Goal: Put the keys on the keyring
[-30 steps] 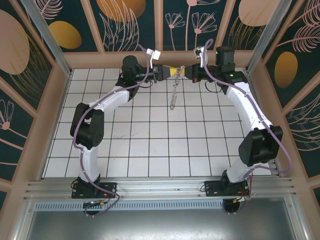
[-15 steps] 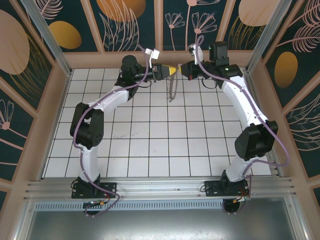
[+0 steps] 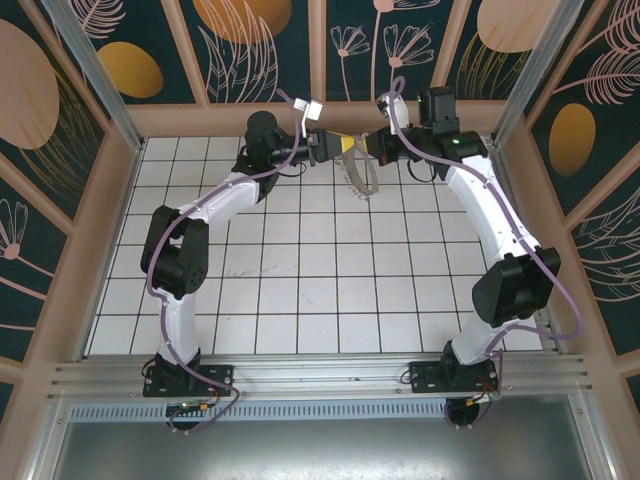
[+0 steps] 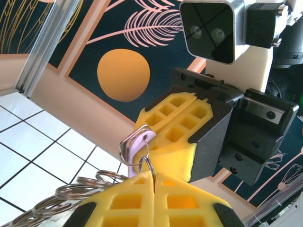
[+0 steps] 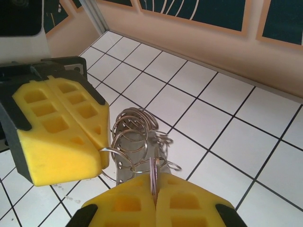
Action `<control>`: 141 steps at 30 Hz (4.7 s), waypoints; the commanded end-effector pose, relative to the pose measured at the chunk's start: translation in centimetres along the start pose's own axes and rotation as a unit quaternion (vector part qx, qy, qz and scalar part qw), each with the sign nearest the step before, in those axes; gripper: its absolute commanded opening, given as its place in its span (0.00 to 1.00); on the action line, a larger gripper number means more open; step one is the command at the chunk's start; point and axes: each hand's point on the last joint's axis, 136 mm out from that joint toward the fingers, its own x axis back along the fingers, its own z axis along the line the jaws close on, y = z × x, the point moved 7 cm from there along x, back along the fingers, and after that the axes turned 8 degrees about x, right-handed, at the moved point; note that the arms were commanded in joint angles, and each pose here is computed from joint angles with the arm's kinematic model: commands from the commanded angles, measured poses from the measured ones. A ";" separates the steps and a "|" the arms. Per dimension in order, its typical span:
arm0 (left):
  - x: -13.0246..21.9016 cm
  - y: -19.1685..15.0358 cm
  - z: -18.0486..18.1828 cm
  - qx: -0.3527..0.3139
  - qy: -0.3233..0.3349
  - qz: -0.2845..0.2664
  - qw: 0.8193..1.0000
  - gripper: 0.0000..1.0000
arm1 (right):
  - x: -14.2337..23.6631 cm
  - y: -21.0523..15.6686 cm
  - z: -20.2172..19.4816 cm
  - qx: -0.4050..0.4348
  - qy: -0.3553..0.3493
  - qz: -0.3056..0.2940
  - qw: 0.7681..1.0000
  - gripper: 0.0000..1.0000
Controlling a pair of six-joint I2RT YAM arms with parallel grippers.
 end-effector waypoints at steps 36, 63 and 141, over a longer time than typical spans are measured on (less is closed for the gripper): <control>0.9 0.9 -1.6 -0.027 0.015 -0.029 0.999 0.44 | -0.3 2.0 -1.1 0.023 -0.093 0.021 0.995 0.00; 10.9 1.4 -4.2 -0.037 0.164 -0.131 0.977 0.56 | -11.0 1.0 -2.3 -0.048 0.000 0.035 0.998 0.00; 23.4 -9.5 -1.8 -0.225 0.542 -0.272 0.763 0.99 | 9.9 -20.8 -8.9 -0.221 -0.442 -0.147 0.857 0.96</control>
